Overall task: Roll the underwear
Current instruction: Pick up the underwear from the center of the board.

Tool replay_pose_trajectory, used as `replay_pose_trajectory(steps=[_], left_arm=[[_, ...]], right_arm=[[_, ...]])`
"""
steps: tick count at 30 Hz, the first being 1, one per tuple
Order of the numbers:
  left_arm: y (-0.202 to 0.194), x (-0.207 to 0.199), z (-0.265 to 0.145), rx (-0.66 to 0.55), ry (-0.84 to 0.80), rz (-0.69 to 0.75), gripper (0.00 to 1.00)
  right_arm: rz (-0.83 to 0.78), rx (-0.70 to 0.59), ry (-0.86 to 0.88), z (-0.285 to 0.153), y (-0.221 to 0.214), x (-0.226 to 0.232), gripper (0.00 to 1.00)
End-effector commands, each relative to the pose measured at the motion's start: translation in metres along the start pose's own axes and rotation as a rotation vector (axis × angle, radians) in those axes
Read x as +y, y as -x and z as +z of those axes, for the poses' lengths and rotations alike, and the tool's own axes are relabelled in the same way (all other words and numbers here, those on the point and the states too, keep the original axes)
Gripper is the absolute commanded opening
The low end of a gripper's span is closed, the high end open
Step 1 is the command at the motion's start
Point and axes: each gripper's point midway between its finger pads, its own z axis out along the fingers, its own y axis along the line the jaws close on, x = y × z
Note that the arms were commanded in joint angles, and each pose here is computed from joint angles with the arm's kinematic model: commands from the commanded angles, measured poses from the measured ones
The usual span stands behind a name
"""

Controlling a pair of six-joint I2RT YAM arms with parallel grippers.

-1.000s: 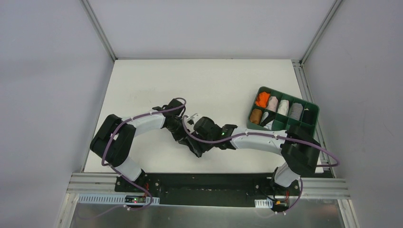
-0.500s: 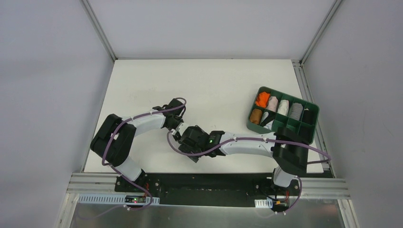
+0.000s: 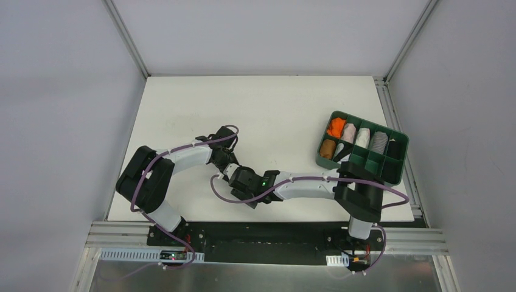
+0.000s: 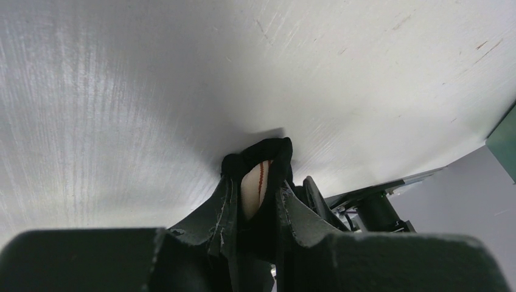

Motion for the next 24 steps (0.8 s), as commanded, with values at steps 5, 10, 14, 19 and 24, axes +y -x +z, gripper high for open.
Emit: replay_pose_trajectory(steps=[5, 10, 14, 19, 24], left_arm=[[-0.003, 0.013, 0.002, 0.006, 0.065, 0.009, 0.0], [-0.003, 0.01, -0.001, 0.001, 0.056, 0.022, 0.0], [0.002, 0.007, -0.007, -0.016, 0.056, 0.035, 0.06], [0.014, 0.006, -0.019, -0.04, 0.032, 0.029, 0.31], [0.033, 0.002, -0.042, -0.066, -0.036, 0.008, 0.5]], right_arm=[[0.015, -0.023, 0.03, 0.009, 0.009, 0.011, 0.29], [0.037, -0.017, 0.067, 0.009, 0.003, 0.019, 0.03], [0.067, -0.012, 0.085, 0.007, -0.004, 0.021, 0.0], [0.101, -0.009, 0.087, 0.005, -0.013, 0.021, 0.0], [0.119, -0.017, 0.069, 0.0, -0.018, 0.015, 0.0]])
